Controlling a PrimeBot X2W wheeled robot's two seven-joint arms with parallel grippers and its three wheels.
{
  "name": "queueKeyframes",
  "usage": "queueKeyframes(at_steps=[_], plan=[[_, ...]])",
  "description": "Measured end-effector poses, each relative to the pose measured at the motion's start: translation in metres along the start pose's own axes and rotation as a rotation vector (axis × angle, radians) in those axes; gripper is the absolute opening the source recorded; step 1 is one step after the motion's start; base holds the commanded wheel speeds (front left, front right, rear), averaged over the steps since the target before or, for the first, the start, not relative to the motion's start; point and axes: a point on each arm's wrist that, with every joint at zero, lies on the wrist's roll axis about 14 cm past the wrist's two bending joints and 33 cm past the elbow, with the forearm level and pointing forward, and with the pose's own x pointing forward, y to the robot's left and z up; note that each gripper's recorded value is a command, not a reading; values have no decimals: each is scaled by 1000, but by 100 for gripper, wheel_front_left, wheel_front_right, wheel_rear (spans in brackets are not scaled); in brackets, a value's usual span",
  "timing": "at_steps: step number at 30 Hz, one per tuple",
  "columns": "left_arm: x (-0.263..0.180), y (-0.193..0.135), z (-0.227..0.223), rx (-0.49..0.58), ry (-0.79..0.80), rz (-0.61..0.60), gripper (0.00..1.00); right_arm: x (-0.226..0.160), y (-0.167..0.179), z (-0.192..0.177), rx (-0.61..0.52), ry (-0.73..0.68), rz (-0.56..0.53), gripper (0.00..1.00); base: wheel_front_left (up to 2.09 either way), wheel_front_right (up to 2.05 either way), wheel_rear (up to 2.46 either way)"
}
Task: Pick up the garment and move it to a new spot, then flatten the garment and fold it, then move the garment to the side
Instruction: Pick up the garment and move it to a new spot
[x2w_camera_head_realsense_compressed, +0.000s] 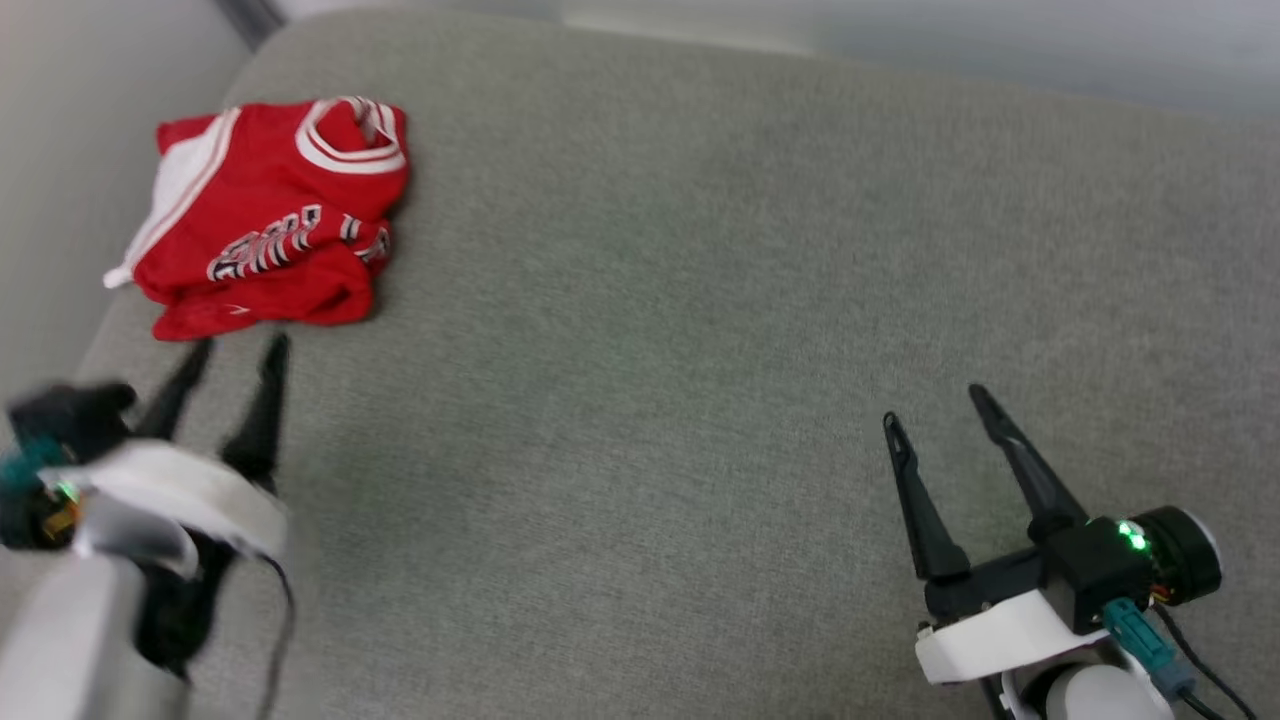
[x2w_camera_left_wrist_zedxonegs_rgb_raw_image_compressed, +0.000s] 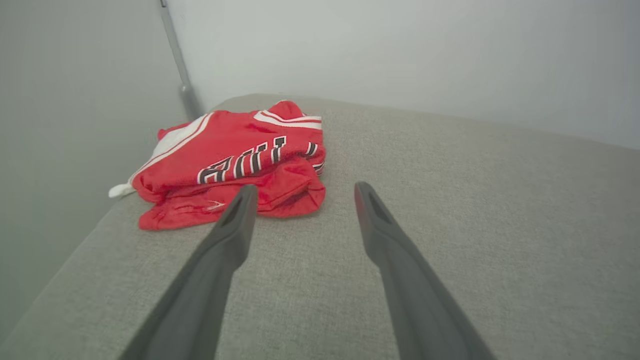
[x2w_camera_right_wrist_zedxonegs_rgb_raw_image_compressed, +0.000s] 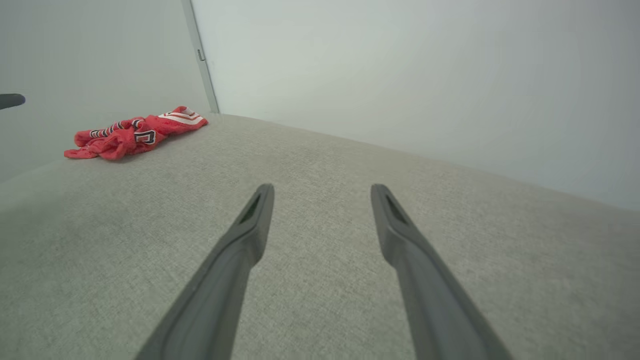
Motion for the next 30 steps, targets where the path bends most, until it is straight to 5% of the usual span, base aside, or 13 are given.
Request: queueKeyframes(at_steps=[10, 17, 28, 29, 30], plan=[[92, 34, -8, 33, 408, -21, 100, 9, -40, -46, -9, 70, -73, 100, 0, 0, 0], [126, 23, -47, -27, 714, -62, 100, 3, -55, -78, -14, 129, -101, 100, 0, 0, 0], [128, 24, -109, 16, 962, -53, 98, 4, -65, -91, -7, 132, -128, 100, 0, 0, 0], [128, 25, -110, 7, 966, -49, 17, 4, -66, -91, -8, 132, -129, 100, 0, 0, 0], [128, 25, -111, -3, 967, -47, 0, 4, -66, -91, -9, 131, -130, 100, 0, 0, 0]])
